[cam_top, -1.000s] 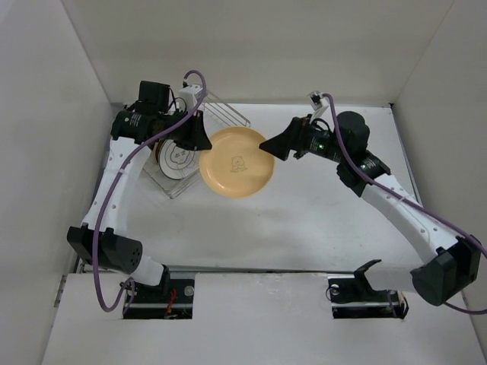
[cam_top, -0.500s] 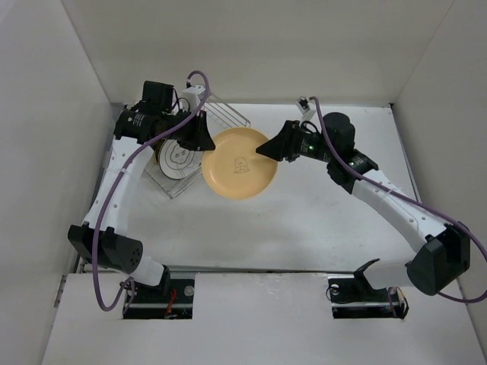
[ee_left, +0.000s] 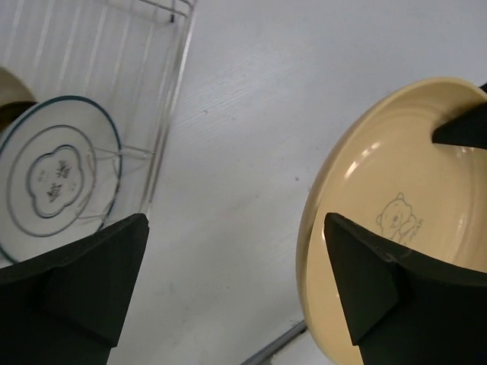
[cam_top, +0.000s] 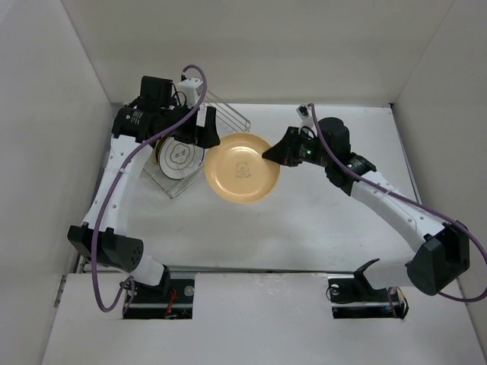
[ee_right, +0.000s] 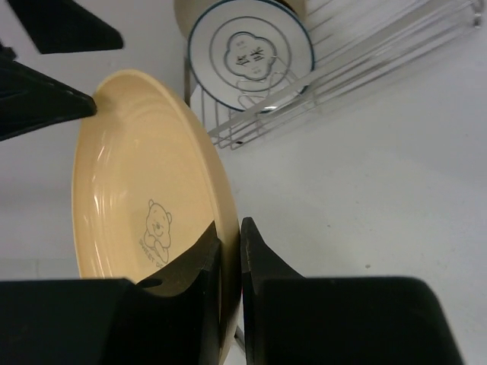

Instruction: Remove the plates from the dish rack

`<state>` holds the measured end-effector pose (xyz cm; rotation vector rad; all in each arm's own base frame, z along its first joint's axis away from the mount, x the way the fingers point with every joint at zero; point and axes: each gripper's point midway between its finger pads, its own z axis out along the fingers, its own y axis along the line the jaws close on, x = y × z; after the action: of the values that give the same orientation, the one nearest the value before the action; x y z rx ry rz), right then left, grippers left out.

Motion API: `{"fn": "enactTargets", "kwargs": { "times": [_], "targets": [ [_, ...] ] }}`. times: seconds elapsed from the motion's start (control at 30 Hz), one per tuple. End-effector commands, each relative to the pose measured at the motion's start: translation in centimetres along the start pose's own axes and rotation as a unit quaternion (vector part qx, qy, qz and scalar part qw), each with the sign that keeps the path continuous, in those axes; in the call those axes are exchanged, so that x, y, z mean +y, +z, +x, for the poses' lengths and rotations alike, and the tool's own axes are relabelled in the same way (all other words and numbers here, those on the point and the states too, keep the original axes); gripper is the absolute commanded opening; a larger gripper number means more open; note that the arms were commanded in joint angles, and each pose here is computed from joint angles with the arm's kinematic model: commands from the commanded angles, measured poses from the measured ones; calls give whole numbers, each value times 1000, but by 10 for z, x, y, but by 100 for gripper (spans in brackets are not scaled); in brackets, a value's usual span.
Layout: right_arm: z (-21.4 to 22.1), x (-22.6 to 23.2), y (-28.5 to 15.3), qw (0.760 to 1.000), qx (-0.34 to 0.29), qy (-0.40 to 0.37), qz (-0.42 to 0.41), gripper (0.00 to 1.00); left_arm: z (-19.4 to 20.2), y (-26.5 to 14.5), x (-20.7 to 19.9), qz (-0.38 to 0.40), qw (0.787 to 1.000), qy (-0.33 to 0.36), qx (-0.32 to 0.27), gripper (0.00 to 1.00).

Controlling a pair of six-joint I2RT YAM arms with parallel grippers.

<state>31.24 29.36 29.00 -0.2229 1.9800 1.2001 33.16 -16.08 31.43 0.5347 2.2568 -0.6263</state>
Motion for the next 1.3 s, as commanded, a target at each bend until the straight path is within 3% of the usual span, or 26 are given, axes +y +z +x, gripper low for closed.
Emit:
{"fn": "enactTargets", "kwargs": {
  "times": [0.0,0.07,0.1,0.2,0.3,0.47,0.57,0.73,0.9,0.93,0.97,1.1,1.2,1.27],
  "targets": [
    [-36,0,-16,997,-61,-1,53,0,-26,-20,30,-101,993,37,-39,100],
    [-35,-23,-29,991,-65,14,115,0,-29,-27,52,-167,984,42,-42,100],
    [-47,-40,-39,982,-93,18,163,0,-31,-37,76,-236,970,47,-42,100],
    [-45,-77,-63,961,-107,45,251,0,-32,-52,111,-338,938,70,-35,100],
    [-38,-142,-95,917,-137,94,362,0,-17,-42,140,-381,920,87,19,100],
    [-29,-207,-116,880,-168,156,416,0,5,-28,173,-398,912,64,69,100],
    [-21,-240,-106,880,-162,175,411,0,14,-16,185,-411,905,73,78,100],
    [12,-285,-79,877,-89,222,416,0,28,-1,206,-419,898,75,111,100],
    [18,-294,-69,889,-63,212,401,1,34,8,220,-434,886,88,139,100],
    [16,-294,-68,891,-64,204,400,7,32,9,221,-435,886,89,135,100],
    [21,-296,-70,892,-58,201,402,26,32,10,226,-437,885,85,137,100],
    [26,-296,-80,884,-48,194,422,67,39,23,228,-421,890,84,151,100],
    [18,-288,-92,879,-63,186,435,73,41,31,227,-407,896,83,157,96],
    [10,-279,-98,879,-74,181,435,74,39,31,224,-402,899,79,153,87]
  ]
}}
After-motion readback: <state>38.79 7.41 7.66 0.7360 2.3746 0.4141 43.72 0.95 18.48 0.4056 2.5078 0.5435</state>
